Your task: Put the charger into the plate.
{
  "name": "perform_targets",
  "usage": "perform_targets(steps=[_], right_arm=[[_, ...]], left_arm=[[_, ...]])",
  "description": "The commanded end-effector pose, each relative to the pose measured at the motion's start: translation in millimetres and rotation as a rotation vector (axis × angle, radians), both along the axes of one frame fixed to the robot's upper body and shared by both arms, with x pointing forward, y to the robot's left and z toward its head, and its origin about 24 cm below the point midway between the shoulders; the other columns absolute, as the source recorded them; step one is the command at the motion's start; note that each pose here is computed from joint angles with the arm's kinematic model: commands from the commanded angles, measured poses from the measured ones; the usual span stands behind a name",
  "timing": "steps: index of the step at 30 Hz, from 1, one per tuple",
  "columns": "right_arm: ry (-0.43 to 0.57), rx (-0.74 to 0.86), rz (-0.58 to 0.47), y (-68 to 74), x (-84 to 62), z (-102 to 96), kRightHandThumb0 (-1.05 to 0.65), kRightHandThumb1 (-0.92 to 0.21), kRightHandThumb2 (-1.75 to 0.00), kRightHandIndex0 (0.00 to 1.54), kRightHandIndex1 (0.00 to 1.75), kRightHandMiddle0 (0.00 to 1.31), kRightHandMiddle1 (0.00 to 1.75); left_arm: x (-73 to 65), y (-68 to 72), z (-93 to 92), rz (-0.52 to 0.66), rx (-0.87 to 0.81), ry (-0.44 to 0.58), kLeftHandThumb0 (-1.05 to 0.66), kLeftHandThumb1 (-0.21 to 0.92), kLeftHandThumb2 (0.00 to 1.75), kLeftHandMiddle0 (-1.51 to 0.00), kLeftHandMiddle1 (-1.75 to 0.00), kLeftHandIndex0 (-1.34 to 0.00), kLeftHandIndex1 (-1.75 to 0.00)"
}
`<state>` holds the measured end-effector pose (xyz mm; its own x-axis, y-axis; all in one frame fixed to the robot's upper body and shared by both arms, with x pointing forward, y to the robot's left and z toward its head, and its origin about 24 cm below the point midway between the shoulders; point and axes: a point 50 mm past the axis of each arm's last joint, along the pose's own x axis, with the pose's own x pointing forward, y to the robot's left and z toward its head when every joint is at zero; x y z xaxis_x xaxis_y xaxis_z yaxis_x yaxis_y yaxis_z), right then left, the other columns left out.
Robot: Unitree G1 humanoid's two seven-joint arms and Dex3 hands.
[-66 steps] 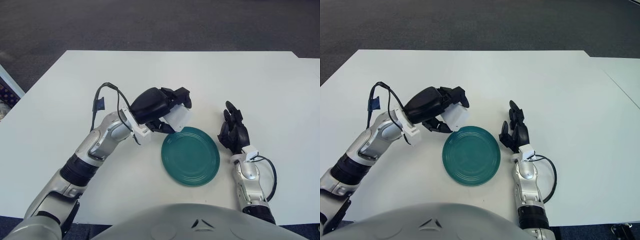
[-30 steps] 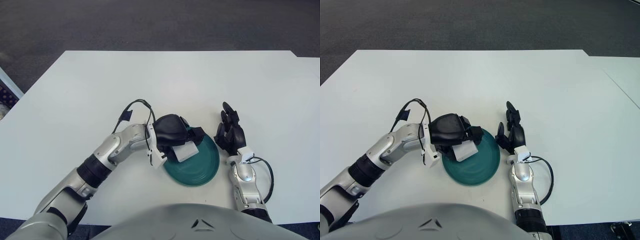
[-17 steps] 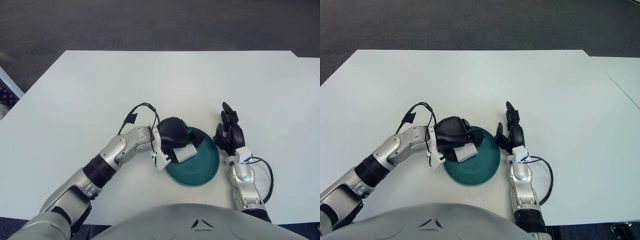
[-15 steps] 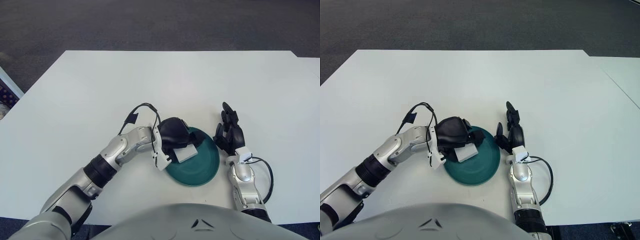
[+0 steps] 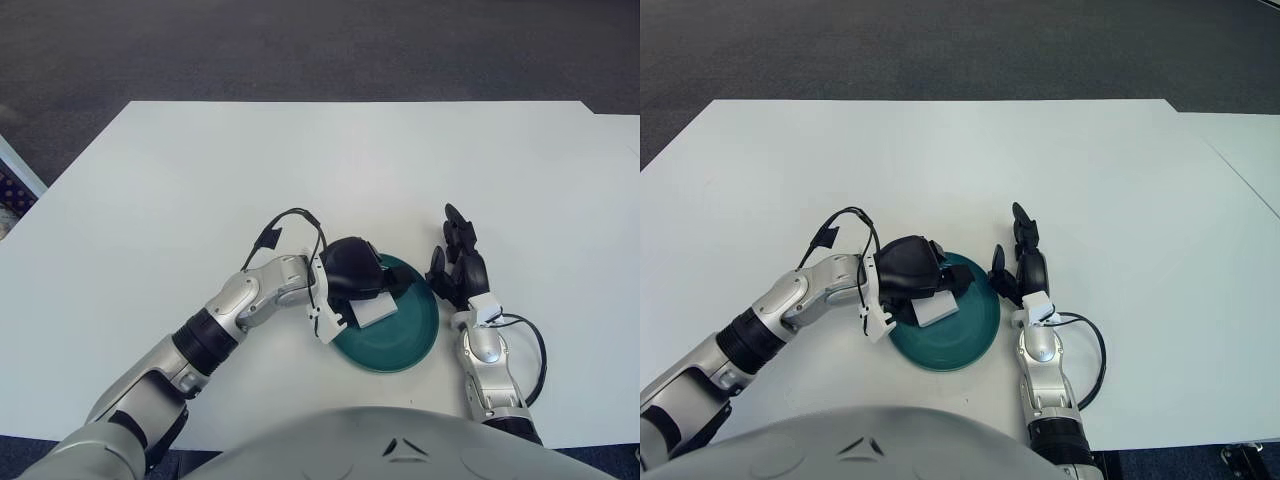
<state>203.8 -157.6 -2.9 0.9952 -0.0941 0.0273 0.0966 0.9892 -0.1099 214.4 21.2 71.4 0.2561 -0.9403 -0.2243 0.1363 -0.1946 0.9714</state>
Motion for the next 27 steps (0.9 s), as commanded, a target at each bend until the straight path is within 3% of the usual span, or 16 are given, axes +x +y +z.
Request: perform_targets(steps=[1,12,16,17,19,21,22,23,25,27], right_arm=[[0.170,0.038,0.009,7.9,-16.7,-28.1,-0.78,-0.92,-0.93,0.08,0.01,0.00,0.32],[0.173,0.036,0.014,7.0,-15.4,-29.5,-0.81,-0.92,-0.91,0.07,0.00,0.00,0.32],[0.174,0.041,0.008,7.0,-15.3,-29.8,-0.81,-0.92,-0.90,0.07,0.00,0.00,0.32],[0.173,0.045,0.006,7.0,-15.4,-29.8,-0.82,-0.92,-0.90,0.08,0.00,0.00,0.32],[0.173,0.051,0.004,7.2,-15.5,-29.8,-0.81,-0.92,-0.89,0.08,0.01,0.00,0.34],[0.175,0.057,0.004,7.6,-15.1,-29.9,-0.81,-0.92,-0.89,0.08,0.01,0.00,0.34],[0.176,0.060,0.004,7.6,-15.0,-29.9,-0.81,-0.92,-0.89,0.09,0.01,0.00,0.35],[0.178,0.063,0.003,7.7,-15.0,-30.0,-0.81,-0.92,-0.89,0.09,0.01,0.00,0.35],[0.180,0.067,0.004,7.7,-14.9,-30.0,-0.81,-0.92,-0.89,0.09,0.01,0.00,0.36],[0.180,0.072,0.007,7.9,-14.8,-29.7,-0.80,-0.92,-0.90,0.09,0.01,0.00,0.36]], left_arm=[[0.9,-1.1,1.8,-0.025,0.001,-0.024,-0.46,0.38,1.24,-1.24,-1.75,-0.57,-1.75],[-3.4,-1.9,-1.7,-0.066,-0.018,-0.020,-0.44,0.48,1.11,-1.19,-1.75,-0.49,-1.75],[-3.1,-0.9,-1.6,-0.069,-0.022,-0.021,-0.45,0.45,1.15,-1.16,-1.75,-0.51,-1.75],[-2.6,-0.4,-1.1,-0.069,-0.013,-0.021,-0.55,0.55,1.05,-1.16,-1.75,-0.51,-1.75],[-1.8,0.2,-0.7,-0.070,0.007,-0.019,-0.84,0.77,0.84,-1.06,-1.75,-0.37,-1.66],[-0.4,1.2,0.1,-0.077,0.046,-0.001,-0.94,0.84,0.79,-0.90,-1.75,-0.29,-1.54],[0.3,1.8,0.6,-0.083,0.067,0.011,-0.98,0.87,0.79,-0.69,-1.75,-0.22,-1.44],[0.9,2.6,1.5,-0.089,0.091,0.025,-0.99,0.88,0.79,-0.61,-1.75,-0.20,-1.40],[1.7,4.2,3.4,-0.101,0.128,0.042,-1.03,0.90,0.81,-0.30,-1.75,-0.13,-1.29],[2.2,6.1,5.8,-0.116,0.175,0.045,-1.04,0.91,0.84,-0.19,-1.48,-0.08,-1.20]])
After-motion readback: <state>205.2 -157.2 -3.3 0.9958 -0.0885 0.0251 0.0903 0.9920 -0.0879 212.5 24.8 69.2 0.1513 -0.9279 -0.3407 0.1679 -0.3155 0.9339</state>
